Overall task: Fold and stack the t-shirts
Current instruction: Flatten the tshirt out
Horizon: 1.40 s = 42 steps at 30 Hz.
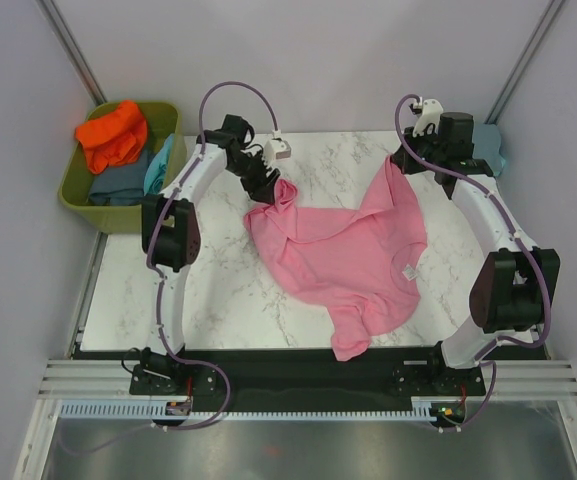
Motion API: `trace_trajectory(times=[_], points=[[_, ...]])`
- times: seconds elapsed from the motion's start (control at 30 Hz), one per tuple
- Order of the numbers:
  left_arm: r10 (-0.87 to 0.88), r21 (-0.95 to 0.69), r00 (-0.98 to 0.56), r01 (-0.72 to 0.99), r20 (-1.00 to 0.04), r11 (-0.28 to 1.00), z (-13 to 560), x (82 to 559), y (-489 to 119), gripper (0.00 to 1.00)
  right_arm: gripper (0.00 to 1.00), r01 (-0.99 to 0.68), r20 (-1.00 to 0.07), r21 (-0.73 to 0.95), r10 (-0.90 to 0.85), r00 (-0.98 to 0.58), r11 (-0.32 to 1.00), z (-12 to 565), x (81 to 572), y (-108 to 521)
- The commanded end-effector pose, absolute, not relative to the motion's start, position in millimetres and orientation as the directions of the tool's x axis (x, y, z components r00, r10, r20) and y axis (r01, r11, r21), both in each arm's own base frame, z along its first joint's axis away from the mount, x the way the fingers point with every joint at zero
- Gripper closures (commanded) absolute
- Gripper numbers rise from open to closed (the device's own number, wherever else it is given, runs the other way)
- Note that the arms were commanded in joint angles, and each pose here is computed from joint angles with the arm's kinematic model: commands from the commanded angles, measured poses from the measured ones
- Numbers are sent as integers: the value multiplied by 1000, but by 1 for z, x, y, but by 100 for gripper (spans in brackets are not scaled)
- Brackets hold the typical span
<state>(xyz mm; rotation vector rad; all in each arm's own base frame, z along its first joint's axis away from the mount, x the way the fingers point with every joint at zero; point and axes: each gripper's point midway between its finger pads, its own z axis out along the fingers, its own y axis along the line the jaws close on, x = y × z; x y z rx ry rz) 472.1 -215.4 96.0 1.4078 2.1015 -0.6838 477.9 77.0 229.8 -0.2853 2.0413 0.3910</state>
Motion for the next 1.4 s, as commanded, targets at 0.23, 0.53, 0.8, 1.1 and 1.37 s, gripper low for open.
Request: trace_trajectory(times=[0.23,0.53,0.8,1.1,1.37], points=[[674,-88,-191,979,-714,184,105,455,-250,35,100,-358,-909,129,-34,-416,925,250,484,74],[673,-89,-209,974,-710,208,97,469,-254,38,100,-349,-908,126,-34,-418,929,248,485,72],[674,-107,-220,973,-705,206,92,467,-255,45,100,-345,-905,125,-36,-424,930,245,487,71],[674,-116,-224,973,-704,202,90,467,-255,83,100,-339,-904,124,-34,-427,933,243,488,69],[671,-112,-229,970,-705,214,94,469,-255,98,100,-334,-905,127,-29,-425,934,243,491,69]])
